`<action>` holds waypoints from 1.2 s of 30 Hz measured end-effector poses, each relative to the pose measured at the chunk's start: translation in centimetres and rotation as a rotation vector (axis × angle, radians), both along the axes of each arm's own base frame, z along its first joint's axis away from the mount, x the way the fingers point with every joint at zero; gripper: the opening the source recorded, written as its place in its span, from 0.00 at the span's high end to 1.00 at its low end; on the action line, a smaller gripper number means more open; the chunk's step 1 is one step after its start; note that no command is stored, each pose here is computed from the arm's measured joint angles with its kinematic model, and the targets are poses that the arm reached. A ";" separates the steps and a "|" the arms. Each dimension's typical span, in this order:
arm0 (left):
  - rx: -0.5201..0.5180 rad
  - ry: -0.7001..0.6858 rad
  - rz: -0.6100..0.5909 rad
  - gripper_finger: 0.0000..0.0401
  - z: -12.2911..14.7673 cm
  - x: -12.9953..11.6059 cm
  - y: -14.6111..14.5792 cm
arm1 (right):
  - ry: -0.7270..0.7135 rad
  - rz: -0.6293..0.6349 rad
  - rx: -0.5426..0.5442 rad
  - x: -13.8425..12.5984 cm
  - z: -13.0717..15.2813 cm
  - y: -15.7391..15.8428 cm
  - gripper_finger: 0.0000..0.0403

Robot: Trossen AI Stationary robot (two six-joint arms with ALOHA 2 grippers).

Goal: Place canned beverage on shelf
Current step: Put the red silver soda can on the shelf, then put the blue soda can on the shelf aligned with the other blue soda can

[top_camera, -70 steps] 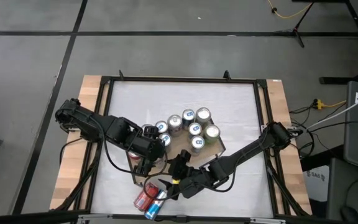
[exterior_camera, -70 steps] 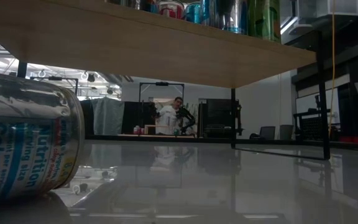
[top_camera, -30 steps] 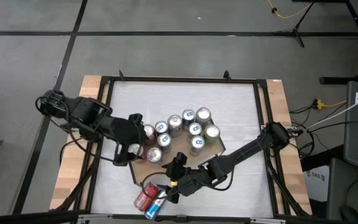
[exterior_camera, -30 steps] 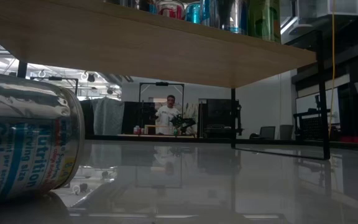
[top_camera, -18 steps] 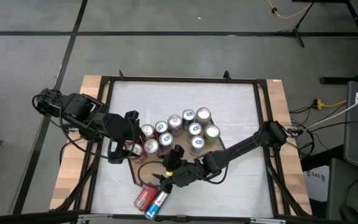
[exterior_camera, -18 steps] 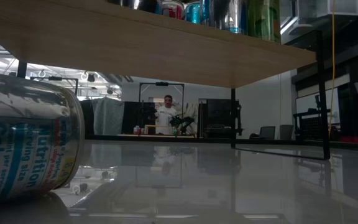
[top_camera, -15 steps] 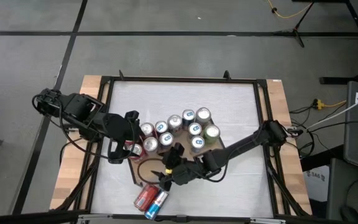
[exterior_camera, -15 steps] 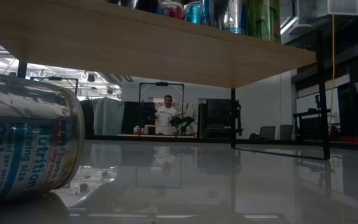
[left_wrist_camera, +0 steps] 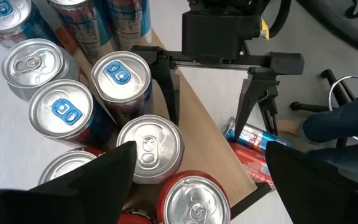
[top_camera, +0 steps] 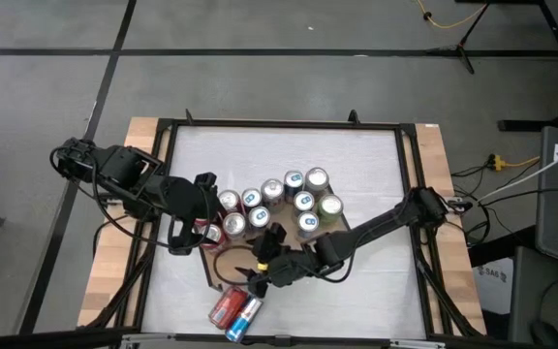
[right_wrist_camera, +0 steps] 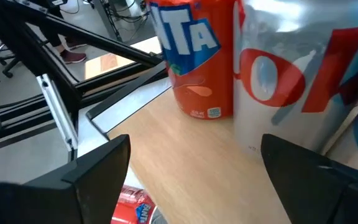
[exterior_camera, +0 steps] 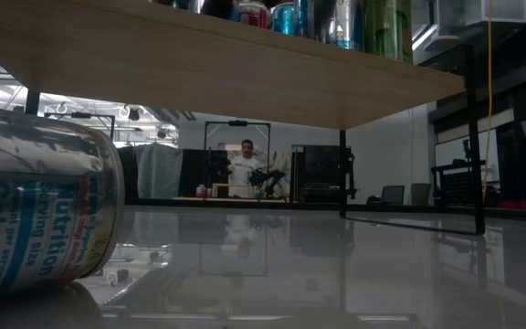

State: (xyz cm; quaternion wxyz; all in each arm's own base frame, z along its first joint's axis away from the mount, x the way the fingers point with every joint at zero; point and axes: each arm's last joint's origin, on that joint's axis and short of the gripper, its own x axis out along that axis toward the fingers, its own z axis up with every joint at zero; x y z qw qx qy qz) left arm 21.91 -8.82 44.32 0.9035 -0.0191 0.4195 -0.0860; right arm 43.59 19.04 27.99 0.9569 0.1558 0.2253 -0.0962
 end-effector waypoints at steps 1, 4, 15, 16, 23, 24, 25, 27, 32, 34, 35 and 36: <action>-0.005 0.002 0.004 0.14 0.0 0.0 0.0 | 0.001 0.008 0.001 -0.1 0.0 0.2 0.13; -0.030 0.015 0.030 0.14 0.0 -0.1 -0.1 | 0.000 0.026 -0.001 -0.4 0.4 0.8 0.13; -0.207 0.181 0.108 0.14 -0.6 -1.8 -2.3 | -0.034 0.109 -0.002 -1.4 1.9 3.3 0.13; -0.225 0.195 0.127 0.14 -0.6 -2.1 -2.7 | -0.033 0.114 -0.002 -1.5 1.9 3.5 0.13; -0.342 0.225 0.340 0.16 -0.7 -4.1 -5.4 | 0.005 0.258 -0.065 -2.4 1.7 4.9 0.13; -0.361 0.225 0.376 0.17 -0.7 -4.3 -5.8 | 0.013 0.280 -0.064 -2.4 1.6 5.0 0.13; -0.378 0.224 0.408 0.17 -0.7 -4.5 -6.2 | 0.022 0.307 -0.060 -2.5 1.6 5.2 0.13; -0.395 0.219 0.456 0.17 -1.0 -4.9 -7.1 | 0.040 0.363 -0.052 -2.7 1.5 5.4 0.13; -0.378 0.221 0.498 0.17 -2.0 -4.9 -9.4 | 0.094 0.473 -0.067 -3.0 1.1 5.6 0.13; -0.364 0.235 0.506 0.17 -2.6 -4.6 -10.2 | 0.105 0.504 -0.087 -3.0 1.0 5.6 0.13; -0.354 0.240 0.506 0.17 -2.9 -4.4 -10.6 | 0.109 0.520 -0.103 -3.1 0.9 5.6 0.13; -0.344 0.244 0.506 0.17 -3.1 -4.3 -10.9 | 0.113 0.536 -0.119 -3.1 0.9 5.6 0.13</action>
